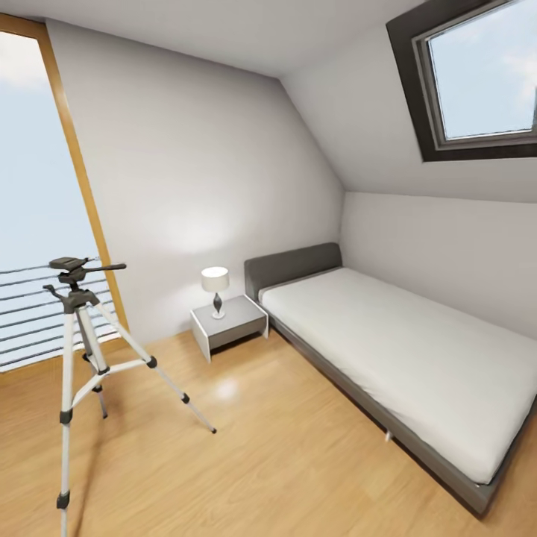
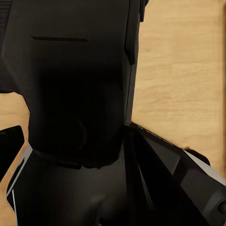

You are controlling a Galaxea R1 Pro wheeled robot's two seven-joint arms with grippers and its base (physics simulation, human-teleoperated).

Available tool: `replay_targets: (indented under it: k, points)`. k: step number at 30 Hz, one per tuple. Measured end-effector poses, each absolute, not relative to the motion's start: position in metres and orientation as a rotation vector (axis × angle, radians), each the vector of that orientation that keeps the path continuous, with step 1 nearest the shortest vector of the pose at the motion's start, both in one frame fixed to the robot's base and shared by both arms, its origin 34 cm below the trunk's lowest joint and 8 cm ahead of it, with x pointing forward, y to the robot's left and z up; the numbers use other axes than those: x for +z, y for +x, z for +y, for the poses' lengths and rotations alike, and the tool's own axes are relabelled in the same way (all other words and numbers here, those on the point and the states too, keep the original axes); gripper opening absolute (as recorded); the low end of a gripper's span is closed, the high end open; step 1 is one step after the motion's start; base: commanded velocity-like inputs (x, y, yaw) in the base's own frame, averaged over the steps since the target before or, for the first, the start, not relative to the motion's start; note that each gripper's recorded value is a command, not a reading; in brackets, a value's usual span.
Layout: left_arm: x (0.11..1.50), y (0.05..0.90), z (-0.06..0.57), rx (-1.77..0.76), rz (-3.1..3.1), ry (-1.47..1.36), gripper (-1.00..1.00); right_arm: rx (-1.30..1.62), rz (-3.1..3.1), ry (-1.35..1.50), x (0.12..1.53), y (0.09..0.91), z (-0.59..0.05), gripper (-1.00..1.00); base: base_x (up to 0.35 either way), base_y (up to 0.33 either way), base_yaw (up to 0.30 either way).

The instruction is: Attach the digital camera to the camera tripod in the bedroom.

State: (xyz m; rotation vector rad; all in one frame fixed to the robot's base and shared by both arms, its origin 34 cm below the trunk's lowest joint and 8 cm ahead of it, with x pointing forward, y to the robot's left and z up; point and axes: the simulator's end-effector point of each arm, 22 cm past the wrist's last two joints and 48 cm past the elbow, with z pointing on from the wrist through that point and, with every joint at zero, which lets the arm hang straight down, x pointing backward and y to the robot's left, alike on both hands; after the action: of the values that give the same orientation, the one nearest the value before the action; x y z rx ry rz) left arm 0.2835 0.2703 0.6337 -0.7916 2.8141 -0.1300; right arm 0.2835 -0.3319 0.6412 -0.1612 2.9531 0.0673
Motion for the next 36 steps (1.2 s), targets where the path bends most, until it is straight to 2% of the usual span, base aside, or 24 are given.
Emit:
replay_targets:
  k: [36]
  points:
    - [0.6338,0.2840,0.2706,-0.129,2.811,-0.793,-1.00,0.055,2.945,-0.162,0.6422,0.2856,-0.3376,1.00,0.320,0.000,0.000]
